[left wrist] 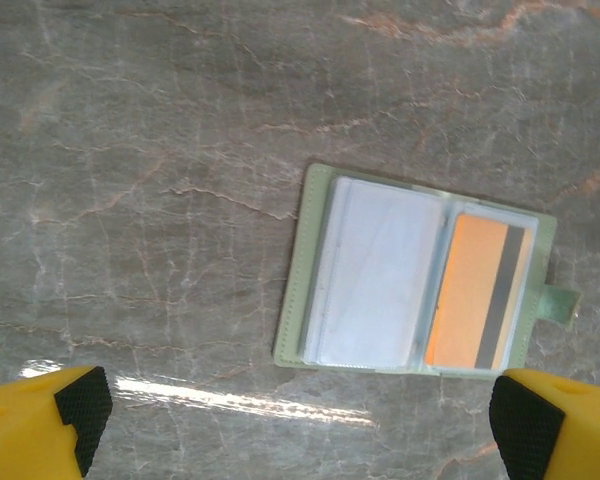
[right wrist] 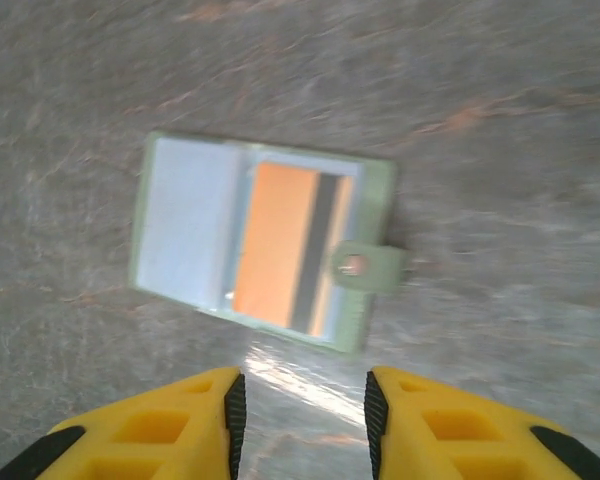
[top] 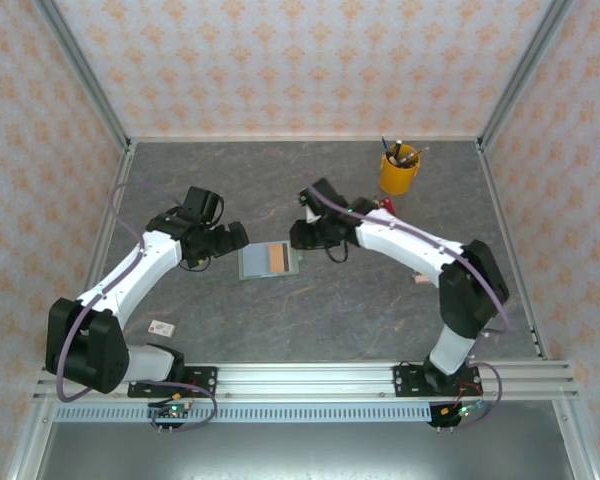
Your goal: Take the credit cards out of the card holder
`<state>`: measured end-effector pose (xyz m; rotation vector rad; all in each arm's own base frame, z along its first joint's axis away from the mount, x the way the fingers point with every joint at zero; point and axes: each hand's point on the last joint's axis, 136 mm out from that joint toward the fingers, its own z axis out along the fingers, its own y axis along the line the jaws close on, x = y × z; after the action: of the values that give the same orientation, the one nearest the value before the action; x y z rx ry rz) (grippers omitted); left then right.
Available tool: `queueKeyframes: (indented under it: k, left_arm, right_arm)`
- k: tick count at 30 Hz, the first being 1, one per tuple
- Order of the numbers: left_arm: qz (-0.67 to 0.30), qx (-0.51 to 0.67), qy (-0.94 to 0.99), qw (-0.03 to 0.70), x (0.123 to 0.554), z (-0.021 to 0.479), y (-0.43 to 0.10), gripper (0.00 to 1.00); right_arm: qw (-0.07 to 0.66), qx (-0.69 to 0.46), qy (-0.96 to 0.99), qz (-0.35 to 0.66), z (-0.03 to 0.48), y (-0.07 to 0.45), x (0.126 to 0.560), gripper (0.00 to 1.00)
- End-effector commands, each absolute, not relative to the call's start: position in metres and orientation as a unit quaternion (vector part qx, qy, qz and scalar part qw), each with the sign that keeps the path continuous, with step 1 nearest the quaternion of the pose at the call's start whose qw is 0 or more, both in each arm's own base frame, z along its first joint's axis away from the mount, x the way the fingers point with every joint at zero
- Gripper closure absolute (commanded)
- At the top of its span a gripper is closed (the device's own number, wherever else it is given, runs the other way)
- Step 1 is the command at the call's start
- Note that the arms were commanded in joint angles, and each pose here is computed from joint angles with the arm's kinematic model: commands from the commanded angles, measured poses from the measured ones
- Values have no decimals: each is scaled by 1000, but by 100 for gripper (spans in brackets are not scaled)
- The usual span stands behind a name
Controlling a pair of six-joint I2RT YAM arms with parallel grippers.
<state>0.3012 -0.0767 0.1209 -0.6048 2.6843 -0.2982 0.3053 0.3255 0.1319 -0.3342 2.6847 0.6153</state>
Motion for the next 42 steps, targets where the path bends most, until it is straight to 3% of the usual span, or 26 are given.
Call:
queueKeyframes:
  k: [1,12,19,32,42]
  left_arm:
    - [-74,-269,940,196,302,119,-55,0]
    - [-71,-304,928,204,294,119,-38,0]
    - [-108,-288,931,195,299,119,-52,0]
    - [-179,-240,938,176,310,115,-83,0]
    - [-246,-198,937,148,320,105,-130,12]
  right_arm:
    - [211,-92,950,211,126,357,316,63]
    - [194,-64,968,148,83,398,326,64]
    - [180,-41,979,85,56,383,334,65]
    - [156,-6,985,71,36,346,341,66]
    - [132,-1,988,81,23,336,336,72]
